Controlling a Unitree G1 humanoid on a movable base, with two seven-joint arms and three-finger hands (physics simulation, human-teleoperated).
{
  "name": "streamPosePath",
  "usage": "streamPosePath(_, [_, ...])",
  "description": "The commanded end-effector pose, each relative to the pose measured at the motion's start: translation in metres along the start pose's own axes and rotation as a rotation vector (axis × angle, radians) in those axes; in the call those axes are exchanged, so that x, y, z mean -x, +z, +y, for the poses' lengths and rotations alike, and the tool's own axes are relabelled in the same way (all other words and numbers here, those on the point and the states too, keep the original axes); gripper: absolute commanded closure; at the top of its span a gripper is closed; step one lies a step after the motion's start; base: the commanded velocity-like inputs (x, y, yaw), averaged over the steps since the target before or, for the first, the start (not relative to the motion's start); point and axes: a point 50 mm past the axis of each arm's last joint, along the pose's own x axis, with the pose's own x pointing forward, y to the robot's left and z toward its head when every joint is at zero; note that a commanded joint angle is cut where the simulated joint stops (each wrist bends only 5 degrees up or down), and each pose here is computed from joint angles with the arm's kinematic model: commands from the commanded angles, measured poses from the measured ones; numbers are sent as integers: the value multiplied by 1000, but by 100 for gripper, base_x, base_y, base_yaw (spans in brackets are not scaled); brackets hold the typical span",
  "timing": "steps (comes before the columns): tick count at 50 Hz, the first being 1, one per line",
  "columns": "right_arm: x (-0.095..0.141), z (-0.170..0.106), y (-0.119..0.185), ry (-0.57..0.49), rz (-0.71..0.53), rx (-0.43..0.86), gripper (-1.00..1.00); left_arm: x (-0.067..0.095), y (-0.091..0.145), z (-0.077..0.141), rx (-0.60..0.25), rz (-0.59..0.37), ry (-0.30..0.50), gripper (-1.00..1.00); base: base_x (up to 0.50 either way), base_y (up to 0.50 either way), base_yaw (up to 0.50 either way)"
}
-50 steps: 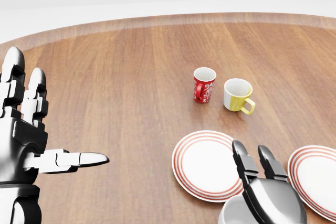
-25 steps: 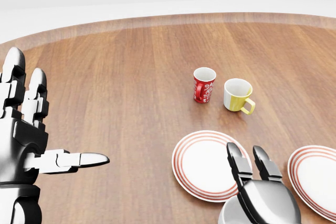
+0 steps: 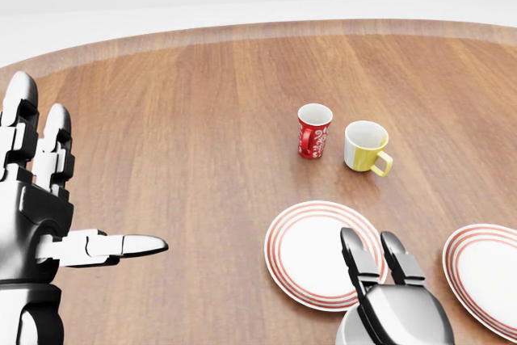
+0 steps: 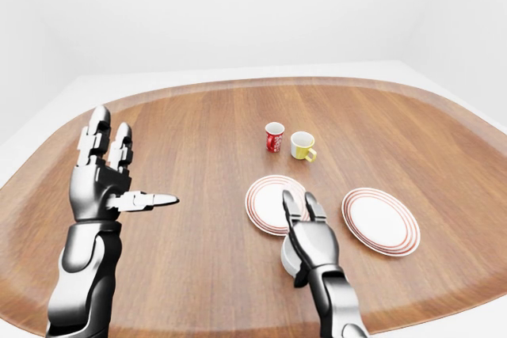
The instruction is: Put the white mug on the left plate.
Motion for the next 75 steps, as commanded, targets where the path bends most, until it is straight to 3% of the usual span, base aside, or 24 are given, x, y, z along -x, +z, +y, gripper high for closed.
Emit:
streamPosePath(1, [-1,5,-2,12,2,11,-100,0,1,0,1,-6,1,-100,0,0,0])
streamPosePath(37, [-7,9,0,40,-4,36,-100,-2,1,1,4,-8,4,-100,0,0,0])
streamPosePath(75, [-13,38,-3,116,-23,71,-100,-1,0,1,6,-3,4,-100,0,0,0])
